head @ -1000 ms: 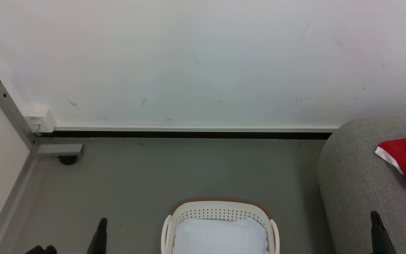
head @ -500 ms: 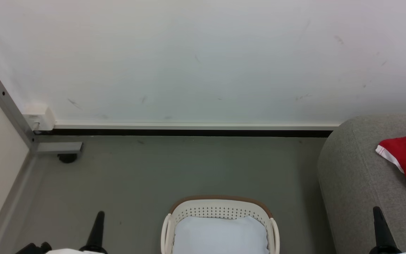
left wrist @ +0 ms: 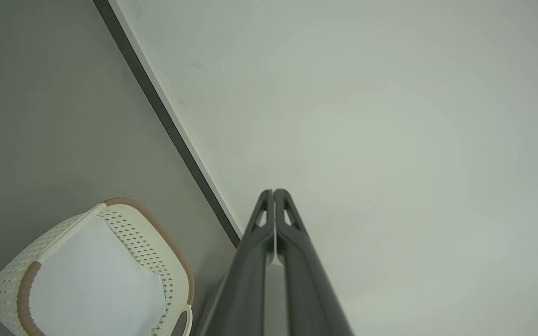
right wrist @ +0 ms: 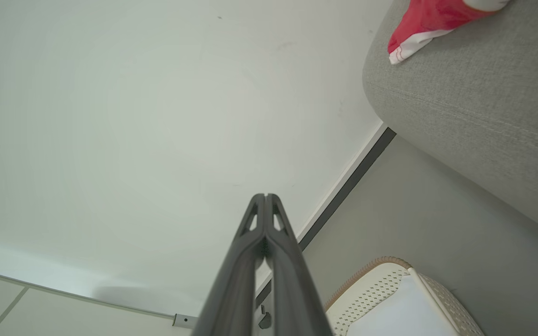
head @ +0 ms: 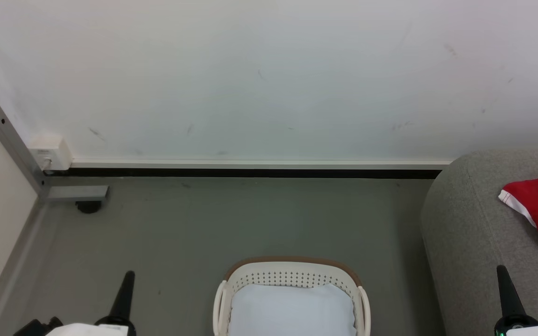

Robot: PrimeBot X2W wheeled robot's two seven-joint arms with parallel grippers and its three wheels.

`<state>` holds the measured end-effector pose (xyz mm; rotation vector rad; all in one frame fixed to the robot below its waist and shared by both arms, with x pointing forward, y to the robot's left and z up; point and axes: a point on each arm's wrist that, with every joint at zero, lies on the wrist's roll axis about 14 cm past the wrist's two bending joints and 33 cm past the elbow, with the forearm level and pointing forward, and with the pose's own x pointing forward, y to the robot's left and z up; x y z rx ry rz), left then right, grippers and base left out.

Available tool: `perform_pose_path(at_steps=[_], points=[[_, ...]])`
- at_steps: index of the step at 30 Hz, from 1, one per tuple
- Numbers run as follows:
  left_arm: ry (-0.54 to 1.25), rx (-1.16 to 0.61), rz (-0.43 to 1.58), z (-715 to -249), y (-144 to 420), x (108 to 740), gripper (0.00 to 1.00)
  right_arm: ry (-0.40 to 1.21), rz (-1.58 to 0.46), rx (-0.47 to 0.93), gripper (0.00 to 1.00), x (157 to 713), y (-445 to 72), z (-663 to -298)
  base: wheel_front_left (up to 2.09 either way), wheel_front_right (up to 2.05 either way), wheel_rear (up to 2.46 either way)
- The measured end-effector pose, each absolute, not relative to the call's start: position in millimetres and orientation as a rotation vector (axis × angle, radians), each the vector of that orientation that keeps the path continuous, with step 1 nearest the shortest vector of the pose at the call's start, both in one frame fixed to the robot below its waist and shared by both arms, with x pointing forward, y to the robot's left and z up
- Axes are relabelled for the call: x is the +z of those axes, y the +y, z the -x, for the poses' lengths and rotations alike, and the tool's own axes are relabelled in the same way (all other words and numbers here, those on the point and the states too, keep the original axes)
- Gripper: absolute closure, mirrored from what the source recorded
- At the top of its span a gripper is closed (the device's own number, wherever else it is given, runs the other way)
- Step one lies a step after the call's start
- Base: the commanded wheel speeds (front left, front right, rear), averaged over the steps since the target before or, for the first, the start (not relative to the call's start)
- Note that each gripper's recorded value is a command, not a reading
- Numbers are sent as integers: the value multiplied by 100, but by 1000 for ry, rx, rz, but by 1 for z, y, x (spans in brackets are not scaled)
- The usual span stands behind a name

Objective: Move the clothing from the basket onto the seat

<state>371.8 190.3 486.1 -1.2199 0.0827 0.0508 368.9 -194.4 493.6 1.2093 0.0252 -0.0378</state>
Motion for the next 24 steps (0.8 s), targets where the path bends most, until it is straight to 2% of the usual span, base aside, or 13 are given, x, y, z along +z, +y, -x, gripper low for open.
perform_pose_path(at_steps=[24], points=[[46, 33, 1417, -381, 195, 496, 100, 17, -1411, -25, 100, 499, -197, -379, 0, 0, 0]])
